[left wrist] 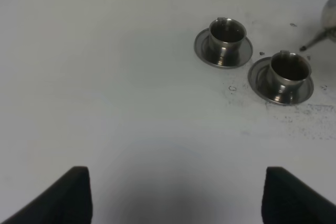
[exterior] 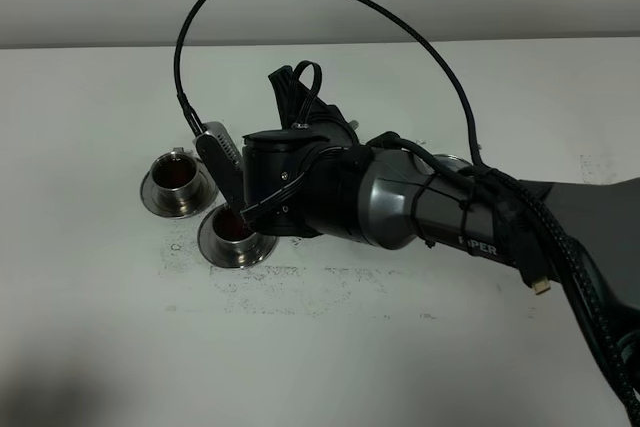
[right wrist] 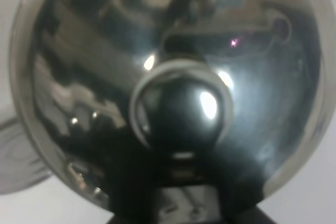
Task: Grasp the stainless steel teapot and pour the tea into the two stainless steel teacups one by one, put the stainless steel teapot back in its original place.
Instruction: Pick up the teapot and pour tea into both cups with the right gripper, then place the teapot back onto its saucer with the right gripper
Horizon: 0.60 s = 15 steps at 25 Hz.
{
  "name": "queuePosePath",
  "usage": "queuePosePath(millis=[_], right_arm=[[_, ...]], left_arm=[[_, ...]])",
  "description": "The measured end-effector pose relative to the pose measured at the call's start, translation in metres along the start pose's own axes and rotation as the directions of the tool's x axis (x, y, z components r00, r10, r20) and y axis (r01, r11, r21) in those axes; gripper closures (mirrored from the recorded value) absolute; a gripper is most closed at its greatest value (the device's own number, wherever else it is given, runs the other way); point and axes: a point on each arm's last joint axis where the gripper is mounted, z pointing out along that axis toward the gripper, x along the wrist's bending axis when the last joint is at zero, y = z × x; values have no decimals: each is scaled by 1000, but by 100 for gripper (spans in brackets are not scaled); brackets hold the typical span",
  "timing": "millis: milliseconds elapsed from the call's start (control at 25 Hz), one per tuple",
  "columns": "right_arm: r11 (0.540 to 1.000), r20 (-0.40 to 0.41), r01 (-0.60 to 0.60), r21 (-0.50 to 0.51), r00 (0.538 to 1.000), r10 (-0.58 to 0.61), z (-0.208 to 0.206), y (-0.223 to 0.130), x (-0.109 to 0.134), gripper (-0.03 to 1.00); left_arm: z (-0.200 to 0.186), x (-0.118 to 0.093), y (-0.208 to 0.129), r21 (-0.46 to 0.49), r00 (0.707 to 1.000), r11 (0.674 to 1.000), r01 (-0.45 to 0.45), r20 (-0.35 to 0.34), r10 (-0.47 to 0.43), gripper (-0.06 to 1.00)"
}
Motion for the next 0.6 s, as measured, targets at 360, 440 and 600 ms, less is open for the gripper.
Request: queuePosePath(millis=[360, 440, 600], right_arm=[[869, -63, -493, -55, 870, 489, -27, -27, -14, 80], [790, -122, -611, -44, 789, 603, -29, -36, -15, 80], [674, -219, -738, 2, 657, 721, -25, -45, -12, 80]], left_arm=[[0, 0, 0, 0, 1000, 1000, 0, 0, 0, 30], [0, 0, 0, 0, 1000, 1000, 0, 0, 0, 30], [0, 0, 0, 0, 1000, 1000, 0, 0, 0, 30]])
